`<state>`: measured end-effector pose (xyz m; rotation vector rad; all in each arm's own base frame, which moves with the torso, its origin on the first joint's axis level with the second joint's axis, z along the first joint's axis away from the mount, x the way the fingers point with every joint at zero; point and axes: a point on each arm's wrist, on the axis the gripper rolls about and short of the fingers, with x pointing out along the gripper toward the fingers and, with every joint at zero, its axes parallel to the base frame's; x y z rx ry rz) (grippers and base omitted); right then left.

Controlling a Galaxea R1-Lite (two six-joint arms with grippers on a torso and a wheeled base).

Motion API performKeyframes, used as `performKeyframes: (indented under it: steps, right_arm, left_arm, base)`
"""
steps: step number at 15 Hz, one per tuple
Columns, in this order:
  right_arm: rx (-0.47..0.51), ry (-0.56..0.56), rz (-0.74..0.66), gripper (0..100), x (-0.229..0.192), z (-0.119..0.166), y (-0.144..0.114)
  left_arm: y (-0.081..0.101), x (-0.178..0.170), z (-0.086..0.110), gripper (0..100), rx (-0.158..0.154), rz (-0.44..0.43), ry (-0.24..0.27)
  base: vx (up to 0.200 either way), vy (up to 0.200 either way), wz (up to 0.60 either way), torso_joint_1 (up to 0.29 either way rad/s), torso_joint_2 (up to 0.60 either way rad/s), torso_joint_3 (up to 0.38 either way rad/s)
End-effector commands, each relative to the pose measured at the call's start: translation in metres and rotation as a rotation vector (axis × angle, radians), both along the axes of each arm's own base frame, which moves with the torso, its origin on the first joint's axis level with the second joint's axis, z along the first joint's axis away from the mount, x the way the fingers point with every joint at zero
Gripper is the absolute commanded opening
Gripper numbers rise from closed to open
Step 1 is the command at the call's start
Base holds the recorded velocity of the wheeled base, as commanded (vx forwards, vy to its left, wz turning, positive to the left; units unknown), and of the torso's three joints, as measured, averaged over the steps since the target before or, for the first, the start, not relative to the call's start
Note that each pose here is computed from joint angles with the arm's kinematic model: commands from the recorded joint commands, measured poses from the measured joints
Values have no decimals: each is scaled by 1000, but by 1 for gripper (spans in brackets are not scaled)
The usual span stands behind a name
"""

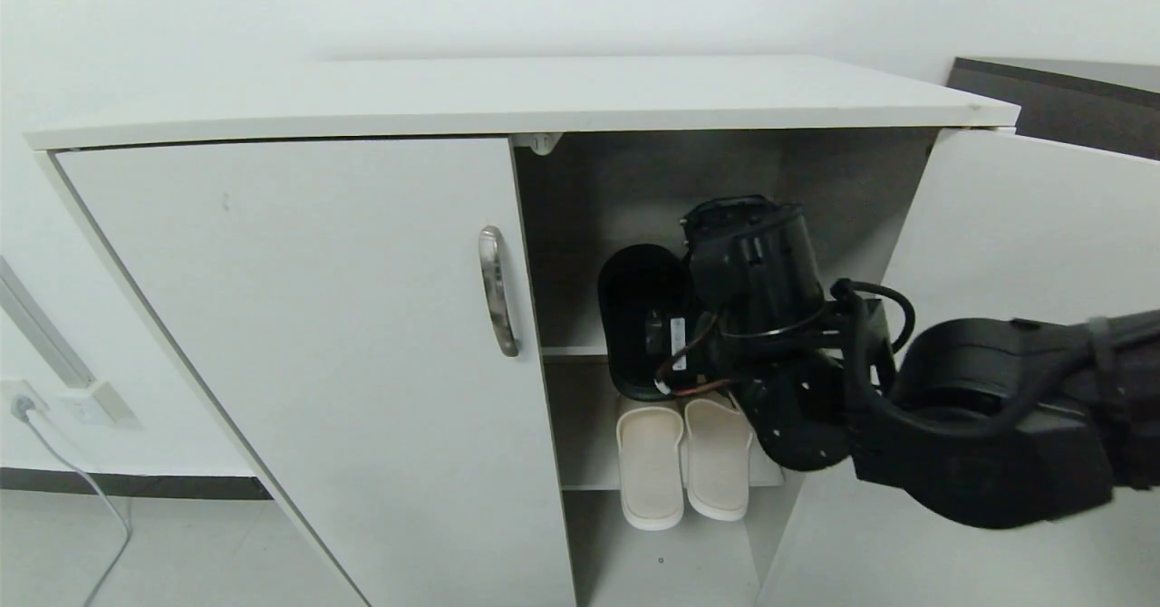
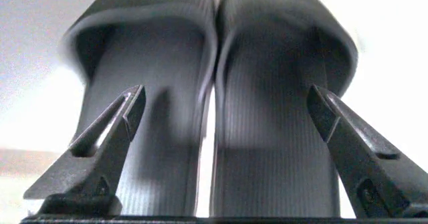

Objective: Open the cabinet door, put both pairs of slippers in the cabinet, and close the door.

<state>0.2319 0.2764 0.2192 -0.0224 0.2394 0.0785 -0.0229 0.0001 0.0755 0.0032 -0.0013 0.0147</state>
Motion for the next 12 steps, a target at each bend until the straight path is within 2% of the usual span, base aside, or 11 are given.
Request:
performKeyframes:
  steps: [1,2,3,6,12]
  right_arm:
    - [48,-34,54,100,-38,10,-20]
    - [54,-40,71,100,-48,7,-25]
    - [62,-45,82,0,-54,5,-28]
    - [61,-50,99,0,-63,5,-35]
    - [54,-44,106,0,-64,3,-33]
  left_arm:
    - [0,0,0,0,0,1,1]
    - [0,0,0,0,1,1,1]
    - [0,0,0,0,1,1,1]
    - [0,0,0,0,1,1,1]
    - [0,0,0,0,0,1,1]
  base:
    - [0,0,0,0,0,0]
    - [0,0,0,0,0,0]
    - [0,0,0,0,0,0]
    - [0,0,0,0,0,0]
    - [0,0,0,0,0,0]
